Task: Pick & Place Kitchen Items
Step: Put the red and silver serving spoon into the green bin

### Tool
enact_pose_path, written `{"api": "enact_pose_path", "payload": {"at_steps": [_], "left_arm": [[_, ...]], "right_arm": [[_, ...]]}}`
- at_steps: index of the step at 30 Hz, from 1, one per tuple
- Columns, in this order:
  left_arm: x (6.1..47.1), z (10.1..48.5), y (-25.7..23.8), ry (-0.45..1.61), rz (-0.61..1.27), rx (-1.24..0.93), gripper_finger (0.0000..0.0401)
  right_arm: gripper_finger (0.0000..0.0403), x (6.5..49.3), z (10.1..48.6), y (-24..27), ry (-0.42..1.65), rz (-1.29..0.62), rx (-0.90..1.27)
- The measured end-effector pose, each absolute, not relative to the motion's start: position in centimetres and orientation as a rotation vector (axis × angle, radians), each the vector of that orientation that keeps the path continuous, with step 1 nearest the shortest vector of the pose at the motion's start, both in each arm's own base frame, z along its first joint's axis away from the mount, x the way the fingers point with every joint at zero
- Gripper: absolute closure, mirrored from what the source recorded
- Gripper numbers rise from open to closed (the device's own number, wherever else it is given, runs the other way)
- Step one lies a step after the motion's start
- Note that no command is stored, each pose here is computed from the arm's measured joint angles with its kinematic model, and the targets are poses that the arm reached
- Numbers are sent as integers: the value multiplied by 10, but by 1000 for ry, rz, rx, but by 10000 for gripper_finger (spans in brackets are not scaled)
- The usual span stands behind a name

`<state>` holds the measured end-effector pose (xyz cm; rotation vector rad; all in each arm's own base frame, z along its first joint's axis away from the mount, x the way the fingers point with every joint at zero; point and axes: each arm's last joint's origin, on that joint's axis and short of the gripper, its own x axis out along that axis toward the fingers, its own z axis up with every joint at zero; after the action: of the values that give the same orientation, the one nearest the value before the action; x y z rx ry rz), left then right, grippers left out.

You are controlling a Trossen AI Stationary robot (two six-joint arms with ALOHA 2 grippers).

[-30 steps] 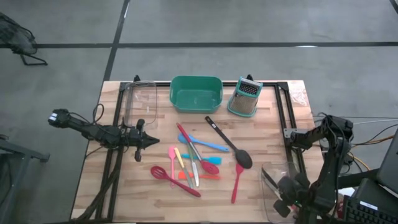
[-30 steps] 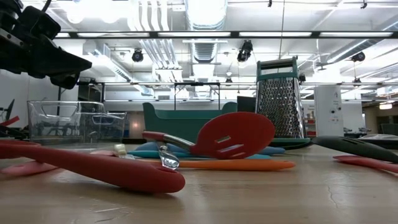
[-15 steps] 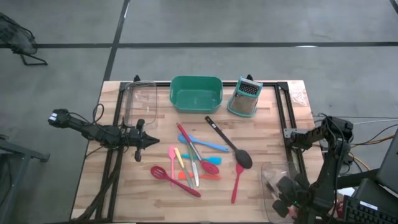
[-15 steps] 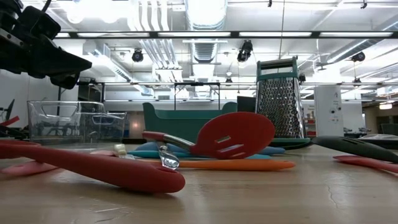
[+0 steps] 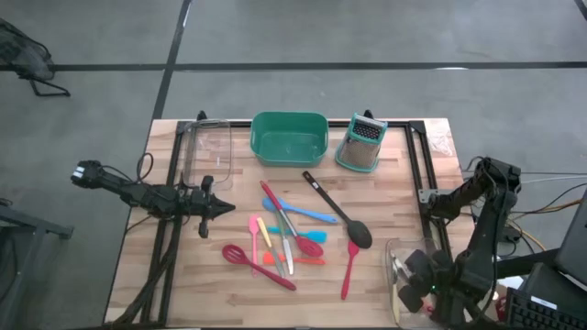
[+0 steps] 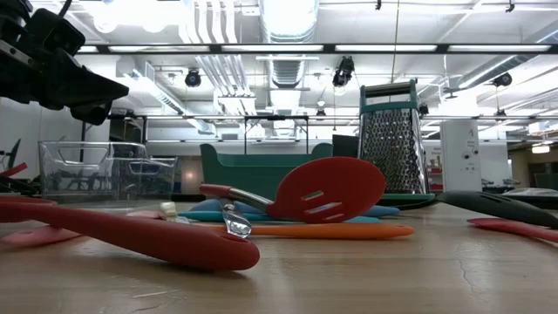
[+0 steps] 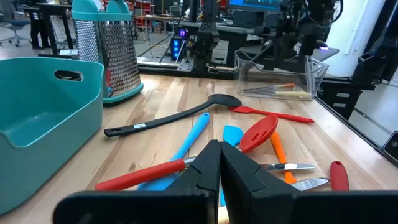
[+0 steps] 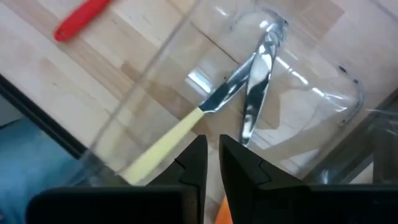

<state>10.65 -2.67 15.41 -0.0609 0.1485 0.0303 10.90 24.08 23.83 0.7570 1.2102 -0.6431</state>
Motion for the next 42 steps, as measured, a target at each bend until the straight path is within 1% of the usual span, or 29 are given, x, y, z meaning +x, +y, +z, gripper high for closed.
{"api": "enact_pose_path", "payload": {"at_steps": [7,15,24,28,34,42], "left_arm": [[106,154,-27,148,30,-61,389],[106,154,-27,149,30,-61,389],[106,154,-27,149,31,-61,389],[106,154,-27,149,31,-61,389],[106,154,-27,148,31,-61,389],[107,154,-27,149,31,-61,389]], "right_arm": [[375,126,255,222,1137,-593,791],[374,159,267,204,1075,-514,704],[359,213,279,188,869,-317,614],[354,233,280,177,800,-259,570],[361,256,275,161,759,-285,537],[376,274,262,146,779,-341,491]]}}
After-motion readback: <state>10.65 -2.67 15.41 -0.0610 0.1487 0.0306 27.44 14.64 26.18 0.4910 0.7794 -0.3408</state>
